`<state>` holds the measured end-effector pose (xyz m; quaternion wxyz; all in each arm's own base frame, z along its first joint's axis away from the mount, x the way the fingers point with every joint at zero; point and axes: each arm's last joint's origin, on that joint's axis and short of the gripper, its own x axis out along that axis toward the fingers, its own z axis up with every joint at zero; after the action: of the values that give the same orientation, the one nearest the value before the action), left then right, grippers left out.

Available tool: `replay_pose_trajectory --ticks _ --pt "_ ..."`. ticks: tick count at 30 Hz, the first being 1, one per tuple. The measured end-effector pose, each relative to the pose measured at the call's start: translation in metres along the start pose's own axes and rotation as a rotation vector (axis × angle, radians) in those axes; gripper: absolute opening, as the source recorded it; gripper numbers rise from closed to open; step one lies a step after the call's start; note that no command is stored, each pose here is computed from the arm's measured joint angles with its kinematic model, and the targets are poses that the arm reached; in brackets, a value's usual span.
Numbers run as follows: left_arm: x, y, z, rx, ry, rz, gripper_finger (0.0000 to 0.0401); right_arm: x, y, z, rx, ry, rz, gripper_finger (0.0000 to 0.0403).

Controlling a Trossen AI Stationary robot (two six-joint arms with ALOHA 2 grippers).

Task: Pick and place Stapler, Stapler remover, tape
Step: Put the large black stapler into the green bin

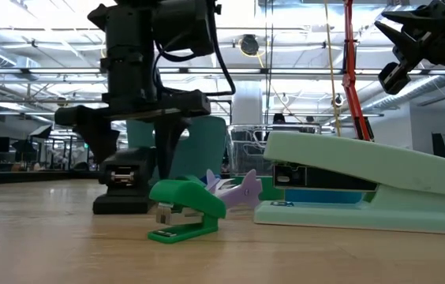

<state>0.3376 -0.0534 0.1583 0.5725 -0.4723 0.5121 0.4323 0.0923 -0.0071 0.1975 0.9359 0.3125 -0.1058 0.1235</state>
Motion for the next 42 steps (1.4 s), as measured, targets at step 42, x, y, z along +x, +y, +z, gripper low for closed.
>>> replay_pose_trajectory --ticks 42 --pt "0.02 -0.004 -0.008 -0.346 0.01 0.043 0.0312 0.0 0.001 0.001 -0.004 -0.005 0.008 0.005"
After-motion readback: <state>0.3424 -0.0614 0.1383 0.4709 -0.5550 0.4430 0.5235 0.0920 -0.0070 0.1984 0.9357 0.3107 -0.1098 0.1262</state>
